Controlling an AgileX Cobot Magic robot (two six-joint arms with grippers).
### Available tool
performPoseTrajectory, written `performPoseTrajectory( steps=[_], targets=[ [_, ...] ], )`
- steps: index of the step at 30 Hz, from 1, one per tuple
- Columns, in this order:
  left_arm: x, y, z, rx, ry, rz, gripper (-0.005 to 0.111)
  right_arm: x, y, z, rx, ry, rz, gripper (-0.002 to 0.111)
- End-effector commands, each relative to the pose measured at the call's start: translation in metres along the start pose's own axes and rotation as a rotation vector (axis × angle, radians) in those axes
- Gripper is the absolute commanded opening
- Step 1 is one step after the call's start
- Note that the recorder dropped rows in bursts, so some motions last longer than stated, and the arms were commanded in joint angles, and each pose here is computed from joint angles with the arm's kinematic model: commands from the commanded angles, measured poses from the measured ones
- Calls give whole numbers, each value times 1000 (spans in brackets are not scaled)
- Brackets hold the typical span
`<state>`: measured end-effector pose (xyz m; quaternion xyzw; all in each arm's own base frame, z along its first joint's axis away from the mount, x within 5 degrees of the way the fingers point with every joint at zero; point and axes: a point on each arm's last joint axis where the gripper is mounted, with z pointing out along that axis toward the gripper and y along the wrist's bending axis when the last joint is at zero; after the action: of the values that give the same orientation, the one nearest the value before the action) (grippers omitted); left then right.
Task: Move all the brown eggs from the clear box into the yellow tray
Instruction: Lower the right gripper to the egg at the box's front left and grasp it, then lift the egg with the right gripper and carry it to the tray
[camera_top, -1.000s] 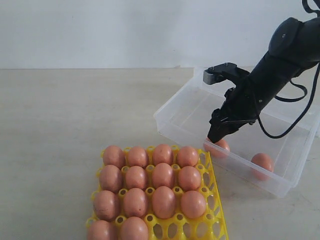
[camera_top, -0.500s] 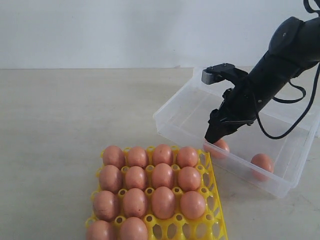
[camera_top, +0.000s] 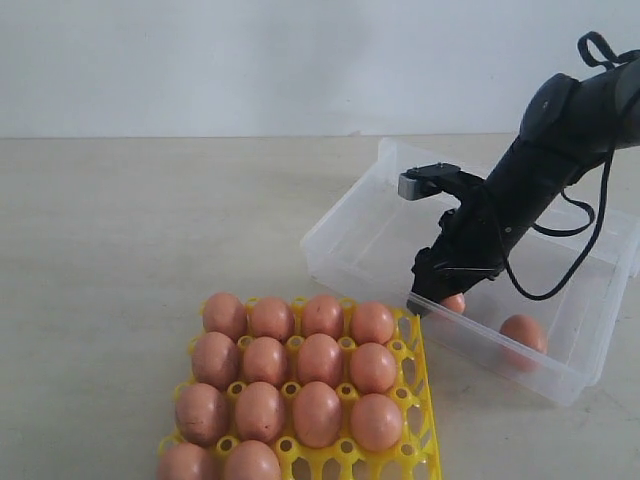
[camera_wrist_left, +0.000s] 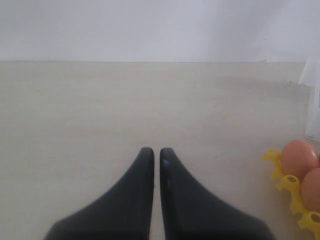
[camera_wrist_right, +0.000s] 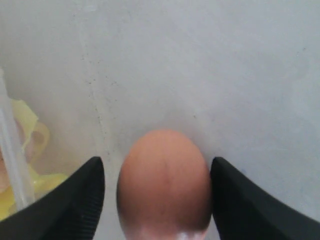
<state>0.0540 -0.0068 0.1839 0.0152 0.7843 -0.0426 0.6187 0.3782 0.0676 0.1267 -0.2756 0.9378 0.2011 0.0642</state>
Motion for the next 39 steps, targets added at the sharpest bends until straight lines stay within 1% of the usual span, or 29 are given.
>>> performPoseTrajectory(
  steps=[1, 2, 4, 5, 9, 11, 14, 16, 20, 22, 25, 27, 29, 30, 32, 35, 37, 39],
  targets=[
    [-2, 0, 0, 5, -15, -10, 4, 4, -3, 11, -12, 30, -1, 57],
    [-2, 0, 0, 5, -15, -10, 4, 4, -3, 11, -12, 30, -1, 56],
    [-2, 0, 0, 5, -15, -10, 4, 3, -4, 11, -3, 23, -2, 50],
    [-2, 0, 0, 5, -15, -10, 4, 3, -5, 11, 4, 16, -2, 44],
    [-2, 0, 0, 5, -15, -10, 4, 1, -9, 11, 47, 0, -15, 11],
    [-2, 0, 0, 5, -15, -10, 4, -1, -12, 10, 83, -18, -28, 0],
    [-2, 0, 0, 5, -15, -10, 4, -7, -17, 6, 135, -58, -29, 0],
    [-2, 0, 0, 5, -15, -10, 4, -12, -18, 0, 169, -101, -5, 0],
    [-2, 0, 0, 5, -15, -10, 4, -24, -14, -30, 271, -261, 62, 0],
    [-2, 0, 0, 5, -15, -10, 4, -29, -9, -50, 330, -374, 89, 0],
    [-2, 0, 0, 5, -15, -10, 4, -32, -2, -91, 453, -667, 215, 0],
    [-2, 0, 0, 5, -15, -10, 4, -26, 3, -118, 544, -880, 316, 0],
    [-2, 0, 0, 5, -15, -10, 4, -19, 7, -138, 619, -1008, 355, 0],
    [-2, 0, 0, 5, -15, -10, 4, -15, 10, -148, 656, -1054, 348, 0],
    [-2, 0, 0, 5, -15, -10, 4, -12, 16, -163, 724, -1110, 290, 0],
    [-2, 0, 0, 5, -15, -10, 4, -11, 27, -188, 854, -1200, 123, 0],
    [-2, 0, 0, 5, -15, -10, 4, -12, 36, -208, 920, -1324, 33, 0],
    [-2, 0, 0, 5, -15, -10, 4, -13, 50, -226, 931, -1480, -52, 0]
  ],
)
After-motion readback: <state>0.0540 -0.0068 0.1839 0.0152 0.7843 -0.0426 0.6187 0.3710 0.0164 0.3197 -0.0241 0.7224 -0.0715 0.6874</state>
